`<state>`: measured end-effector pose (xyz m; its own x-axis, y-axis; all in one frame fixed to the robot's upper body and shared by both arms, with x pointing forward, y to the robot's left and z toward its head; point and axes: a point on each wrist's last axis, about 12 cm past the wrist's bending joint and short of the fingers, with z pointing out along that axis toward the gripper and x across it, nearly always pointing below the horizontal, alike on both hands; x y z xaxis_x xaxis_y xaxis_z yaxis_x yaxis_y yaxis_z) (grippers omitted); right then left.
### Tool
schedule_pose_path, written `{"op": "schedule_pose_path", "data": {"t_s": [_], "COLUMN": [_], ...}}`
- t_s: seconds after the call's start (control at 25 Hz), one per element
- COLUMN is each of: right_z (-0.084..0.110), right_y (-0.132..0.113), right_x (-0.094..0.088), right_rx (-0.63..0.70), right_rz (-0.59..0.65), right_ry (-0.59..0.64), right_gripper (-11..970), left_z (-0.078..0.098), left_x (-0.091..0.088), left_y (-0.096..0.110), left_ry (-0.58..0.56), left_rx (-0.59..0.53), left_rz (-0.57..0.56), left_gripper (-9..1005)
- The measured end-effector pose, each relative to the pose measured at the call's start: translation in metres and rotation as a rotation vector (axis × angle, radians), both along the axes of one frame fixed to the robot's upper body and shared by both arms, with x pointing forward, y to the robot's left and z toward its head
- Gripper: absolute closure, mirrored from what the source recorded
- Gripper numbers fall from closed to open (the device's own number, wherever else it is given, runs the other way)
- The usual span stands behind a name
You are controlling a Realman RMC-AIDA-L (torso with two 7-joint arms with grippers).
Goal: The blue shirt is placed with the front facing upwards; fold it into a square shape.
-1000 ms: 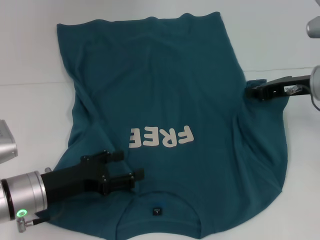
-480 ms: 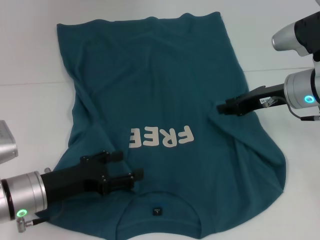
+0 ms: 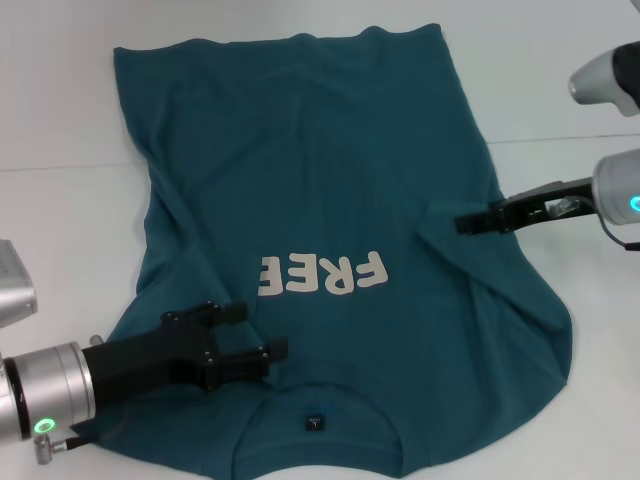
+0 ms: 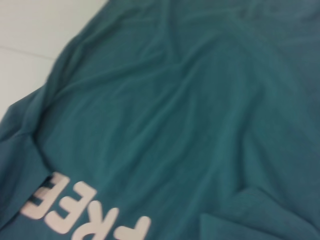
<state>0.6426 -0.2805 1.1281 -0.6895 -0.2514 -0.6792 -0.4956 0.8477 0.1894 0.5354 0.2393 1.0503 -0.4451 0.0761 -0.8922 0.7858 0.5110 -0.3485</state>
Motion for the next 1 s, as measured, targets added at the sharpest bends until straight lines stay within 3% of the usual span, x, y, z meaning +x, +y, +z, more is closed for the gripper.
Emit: {"op": "schedule_pose_path", "data": {"t_s": [0.24,0.68,1.0], "right_z": [-0.009,-0.034,-0.054], "right_y": [-0.024,-0.065,-0.078], "right_x": [-0.012,-0.057,-0.081], "right_rx": [0.058,0.265,0.310], "right_rz": [-0.109,-0.257,-0.325], "right_ry": [0.037,0.102,0.140], "right_gripper": [284,293,299], "left_z": [0.000,-0.001,-0.001], "left_x": [0.000,0.000,0.000], "left_y": [0.000,0.001,0.001], "left_ry": [0.001,0.000,0.002], "left_rx": [0.001,0.010,0.011], "left_rz": [0.000,-0.004,-0.005], "left_gripper": [89,89,89]}}
